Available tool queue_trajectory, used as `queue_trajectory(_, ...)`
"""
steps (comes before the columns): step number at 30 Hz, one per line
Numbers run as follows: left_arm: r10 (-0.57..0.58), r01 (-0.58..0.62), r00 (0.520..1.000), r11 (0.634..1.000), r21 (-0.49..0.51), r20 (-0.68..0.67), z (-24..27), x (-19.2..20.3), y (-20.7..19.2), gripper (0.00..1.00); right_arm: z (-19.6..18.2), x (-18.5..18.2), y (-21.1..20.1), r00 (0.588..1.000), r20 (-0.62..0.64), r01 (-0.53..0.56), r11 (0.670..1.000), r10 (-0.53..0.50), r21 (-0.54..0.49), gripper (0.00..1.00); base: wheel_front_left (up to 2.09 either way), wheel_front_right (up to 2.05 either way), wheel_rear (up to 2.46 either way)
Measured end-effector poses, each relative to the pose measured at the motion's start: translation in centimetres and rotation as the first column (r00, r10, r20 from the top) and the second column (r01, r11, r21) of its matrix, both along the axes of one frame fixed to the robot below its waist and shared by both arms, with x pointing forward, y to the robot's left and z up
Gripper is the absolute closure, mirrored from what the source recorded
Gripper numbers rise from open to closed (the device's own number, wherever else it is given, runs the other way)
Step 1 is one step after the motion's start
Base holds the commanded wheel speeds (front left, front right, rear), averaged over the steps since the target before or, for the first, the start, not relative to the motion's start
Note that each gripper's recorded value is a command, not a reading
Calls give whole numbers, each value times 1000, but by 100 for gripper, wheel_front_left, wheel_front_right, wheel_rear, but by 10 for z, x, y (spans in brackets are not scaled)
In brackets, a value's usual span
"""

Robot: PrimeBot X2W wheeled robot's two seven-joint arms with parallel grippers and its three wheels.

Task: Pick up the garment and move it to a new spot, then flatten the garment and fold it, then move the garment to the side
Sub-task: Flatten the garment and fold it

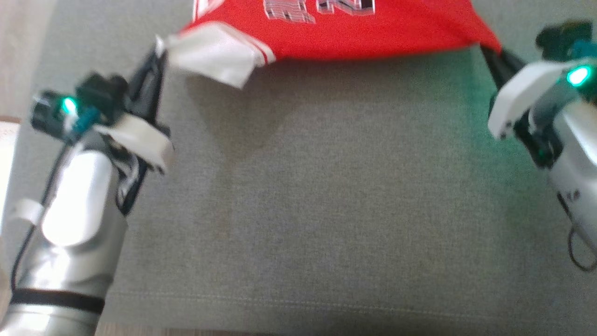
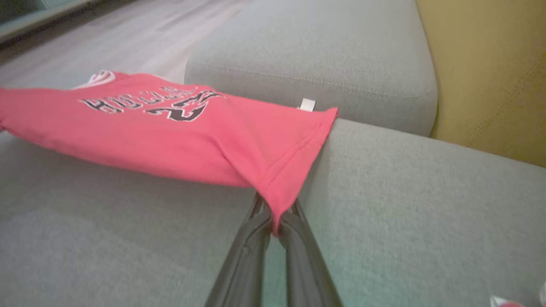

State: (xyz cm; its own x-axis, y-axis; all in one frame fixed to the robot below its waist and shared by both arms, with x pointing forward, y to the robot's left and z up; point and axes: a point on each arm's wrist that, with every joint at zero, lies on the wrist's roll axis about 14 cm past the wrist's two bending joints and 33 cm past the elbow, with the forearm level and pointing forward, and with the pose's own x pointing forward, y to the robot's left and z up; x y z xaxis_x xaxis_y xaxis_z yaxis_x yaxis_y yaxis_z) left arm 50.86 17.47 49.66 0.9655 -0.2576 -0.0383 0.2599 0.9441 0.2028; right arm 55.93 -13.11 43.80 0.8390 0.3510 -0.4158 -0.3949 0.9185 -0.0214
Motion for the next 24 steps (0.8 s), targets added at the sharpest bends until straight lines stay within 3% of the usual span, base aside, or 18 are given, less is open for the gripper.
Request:
queue_trajectory(9,-57,60,996,997,40,-75,-12,-52,-1,100,-3,-46,-12,995,-80,-75,988,65,-137,100,0,0,0)
queue_trajectory(14,-83,90,986,995,43,-142,-26,-84,2,100,-8,-73,-15,985,-150,-107,981,83,-161,100,0,0,0)
queue_trajectory(24,-143,132,944,990,-54,-297,-32,-143,7,100,-24,-132,-23,934,-331,-212,953,132,-217,100,0,0,0)
